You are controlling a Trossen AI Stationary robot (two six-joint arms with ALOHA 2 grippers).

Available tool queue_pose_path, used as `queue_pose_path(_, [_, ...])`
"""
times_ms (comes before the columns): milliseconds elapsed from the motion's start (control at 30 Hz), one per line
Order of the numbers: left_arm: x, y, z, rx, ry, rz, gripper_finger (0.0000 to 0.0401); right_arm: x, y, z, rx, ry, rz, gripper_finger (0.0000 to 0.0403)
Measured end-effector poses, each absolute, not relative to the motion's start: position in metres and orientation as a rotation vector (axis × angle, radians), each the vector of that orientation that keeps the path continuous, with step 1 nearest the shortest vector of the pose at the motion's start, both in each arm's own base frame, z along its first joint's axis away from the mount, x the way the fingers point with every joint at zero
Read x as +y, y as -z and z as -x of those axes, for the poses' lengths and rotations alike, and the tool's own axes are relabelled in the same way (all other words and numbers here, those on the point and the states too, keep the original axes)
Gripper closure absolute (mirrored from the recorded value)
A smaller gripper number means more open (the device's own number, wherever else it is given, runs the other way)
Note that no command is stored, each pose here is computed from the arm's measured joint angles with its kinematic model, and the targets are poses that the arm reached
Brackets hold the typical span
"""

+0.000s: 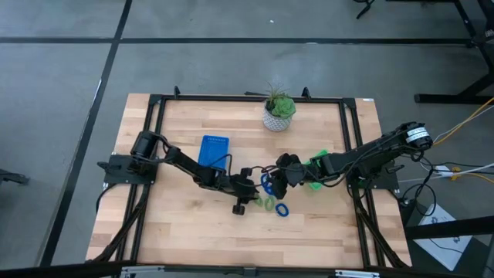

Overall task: Sort items
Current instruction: Put the green spring keychain into the green bin

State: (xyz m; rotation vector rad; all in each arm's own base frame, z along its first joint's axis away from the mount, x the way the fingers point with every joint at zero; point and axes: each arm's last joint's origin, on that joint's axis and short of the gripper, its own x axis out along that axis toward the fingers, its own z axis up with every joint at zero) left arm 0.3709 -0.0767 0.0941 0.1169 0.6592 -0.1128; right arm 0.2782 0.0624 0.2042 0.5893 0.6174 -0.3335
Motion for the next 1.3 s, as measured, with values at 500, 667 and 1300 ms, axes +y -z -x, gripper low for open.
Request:
queue_pose_path(500, [-0.063,-0.092,-0.368,0.762,0.014,0.299,0.0381,0.062,-0.204,-0.278,0.616,0.335,-0.601,0.025])
queue_pose_path(667, [-0.055,-0.098,-0.364,0.804,0.008,0.334,0.0385,0.062,-0.204,-0.278,0.616,0.334,-0.598,0.025])
queue_pose_path(1300, [-0.059,-0.152,-0.338,0.787,-0.237,-0.053,0.0386,0.065,-0.214,-0.286,0.517,0.247,-0.597,0.025])
